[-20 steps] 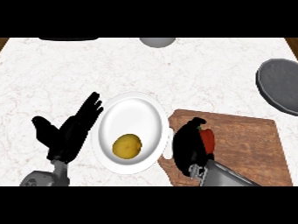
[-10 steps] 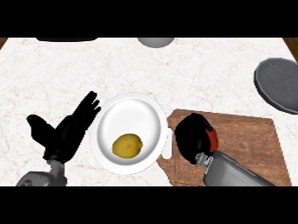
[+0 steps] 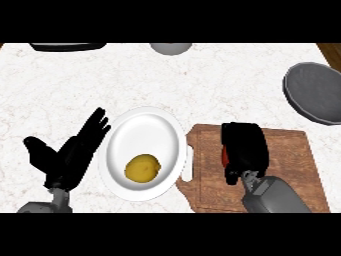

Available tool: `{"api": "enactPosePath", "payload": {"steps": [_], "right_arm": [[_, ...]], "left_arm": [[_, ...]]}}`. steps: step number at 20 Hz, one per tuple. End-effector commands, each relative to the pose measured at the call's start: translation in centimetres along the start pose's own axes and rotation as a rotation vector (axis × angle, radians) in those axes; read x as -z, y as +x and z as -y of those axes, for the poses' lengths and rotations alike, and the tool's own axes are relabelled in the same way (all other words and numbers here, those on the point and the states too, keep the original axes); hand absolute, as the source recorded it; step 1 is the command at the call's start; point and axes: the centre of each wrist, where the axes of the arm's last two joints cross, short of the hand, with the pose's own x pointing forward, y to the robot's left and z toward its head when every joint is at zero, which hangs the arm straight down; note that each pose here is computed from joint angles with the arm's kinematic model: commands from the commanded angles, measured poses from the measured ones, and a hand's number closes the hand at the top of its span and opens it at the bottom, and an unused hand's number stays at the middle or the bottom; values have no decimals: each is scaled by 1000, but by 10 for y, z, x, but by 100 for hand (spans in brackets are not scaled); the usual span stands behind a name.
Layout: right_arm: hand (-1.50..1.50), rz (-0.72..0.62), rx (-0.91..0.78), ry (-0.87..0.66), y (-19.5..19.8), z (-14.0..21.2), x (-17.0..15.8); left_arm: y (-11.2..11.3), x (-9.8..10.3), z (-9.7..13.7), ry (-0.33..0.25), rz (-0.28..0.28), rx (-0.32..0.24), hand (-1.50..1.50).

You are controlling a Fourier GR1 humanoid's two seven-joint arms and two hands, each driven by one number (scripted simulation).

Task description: Pick the bell pepper from the cutting board and place it in the pan

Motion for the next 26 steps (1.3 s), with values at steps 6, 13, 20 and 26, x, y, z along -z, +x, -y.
{"api": "enactPosePath", "payload": {"steps": [6, 13, 20, 26], "right_arm": [[150, -113, 401, -441, -28, 48, -40], [150, -153, 714, -539, -69, 60, -31], [150, -193, 718, -541, -151, 26, 11], [150, -244, 564, -582, -176, 7, 55]], "left_arm": [[-2, 3, 11, -21, 7, 1, 0], [5, 3, 11, -52, 26, 17, 0], [8, 11, 19, -48, -1, 11, 0], [5, 8, 10, -49, 17, 4, 0]]}}
